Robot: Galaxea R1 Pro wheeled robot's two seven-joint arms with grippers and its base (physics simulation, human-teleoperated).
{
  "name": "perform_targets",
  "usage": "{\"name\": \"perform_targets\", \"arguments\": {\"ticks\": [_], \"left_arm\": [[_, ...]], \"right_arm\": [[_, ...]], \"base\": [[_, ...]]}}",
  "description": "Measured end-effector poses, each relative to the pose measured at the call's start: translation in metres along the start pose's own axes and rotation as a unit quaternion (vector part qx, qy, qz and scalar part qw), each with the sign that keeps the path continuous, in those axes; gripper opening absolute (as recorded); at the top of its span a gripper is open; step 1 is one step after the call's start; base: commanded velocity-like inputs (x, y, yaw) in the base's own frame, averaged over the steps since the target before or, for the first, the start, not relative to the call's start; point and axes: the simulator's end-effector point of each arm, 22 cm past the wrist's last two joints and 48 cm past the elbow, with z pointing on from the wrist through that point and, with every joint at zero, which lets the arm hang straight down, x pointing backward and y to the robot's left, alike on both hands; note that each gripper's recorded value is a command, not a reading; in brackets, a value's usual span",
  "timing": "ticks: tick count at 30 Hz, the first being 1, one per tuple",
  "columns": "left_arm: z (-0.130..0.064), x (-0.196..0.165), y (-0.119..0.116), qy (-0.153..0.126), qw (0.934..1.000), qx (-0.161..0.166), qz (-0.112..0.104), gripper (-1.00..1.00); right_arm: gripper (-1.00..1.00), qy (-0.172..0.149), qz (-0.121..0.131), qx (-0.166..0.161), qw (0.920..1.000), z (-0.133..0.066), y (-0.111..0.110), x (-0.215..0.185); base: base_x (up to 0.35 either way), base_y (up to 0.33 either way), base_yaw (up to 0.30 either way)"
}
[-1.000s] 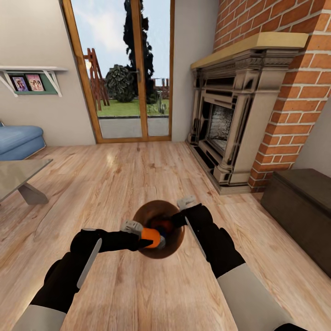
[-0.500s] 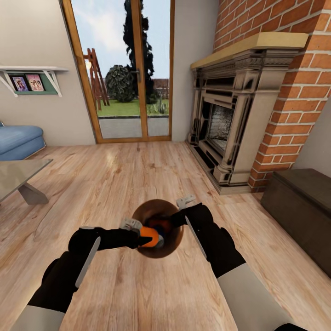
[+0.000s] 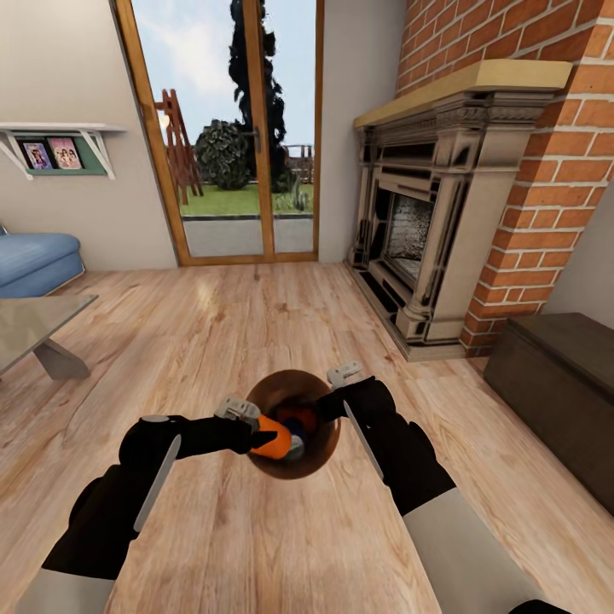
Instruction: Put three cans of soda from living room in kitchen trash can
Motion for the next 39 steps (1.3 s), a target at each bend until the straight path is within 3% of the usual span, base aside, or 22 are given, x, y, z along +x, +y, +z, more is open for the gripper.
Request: {"name": "perform_targets", "arguments": {"ticks": [10, 14, 16, 18, 24, 39], "left_arm": [[-0.008, -0.003, 0.002, -0.008, 1.0, -0.001, 0.006, 1.0], [-0.027, -0.007, 0.001, -0.022, 0.9993, 0.03, 0.003, 1.0], [-0.038, -0.01, -0.007, -0.031, 0.997, 0.069, -0.012, 1.0], [-0.046, -0.013, -0.002, -0.038, 0.9963, 0.075, -0.022, 1.0], [-0.063, -0.015, 0.015, -0.046, 0.996, 0.072, -0.027, 1.0], [-0.135, -0.031, 0.071, -0.108, 0.9901, 0.065, -0.06, 1.0]], "right_arm": [[-1.0, 0.0, 0.005, -0.01, 0.9999, 0.0, 0.004, 0.0], [-1.0, 0.0, 0.008, -0.017, 0.9998, 0.0, 0.008, 0.0], [-1.0, 0.001, 0.0, 0.0, 1.0, 0.0, 0.0, 0.001], [-1.0, 0.002, -0.005, 0.011, 0.9999, 0.001, -0.005, 0.001], [-1.0, 0.003, 0.004, -0.009, 0.9999, 0.002, 0.004, 0.002], [-1.0, 0.004, 0.001, 0.001, 1.0, 0.002, -0.001, 0.003]], "base": [[0.0, 0.0, 0.0], [0.0, 0.0, 0.0], [0.0, 0.0, 0.0], [0.0, 0.0, 0.0], [0.0, 0.0, 0.0], [0.0, 0.0, 0.0]]}}
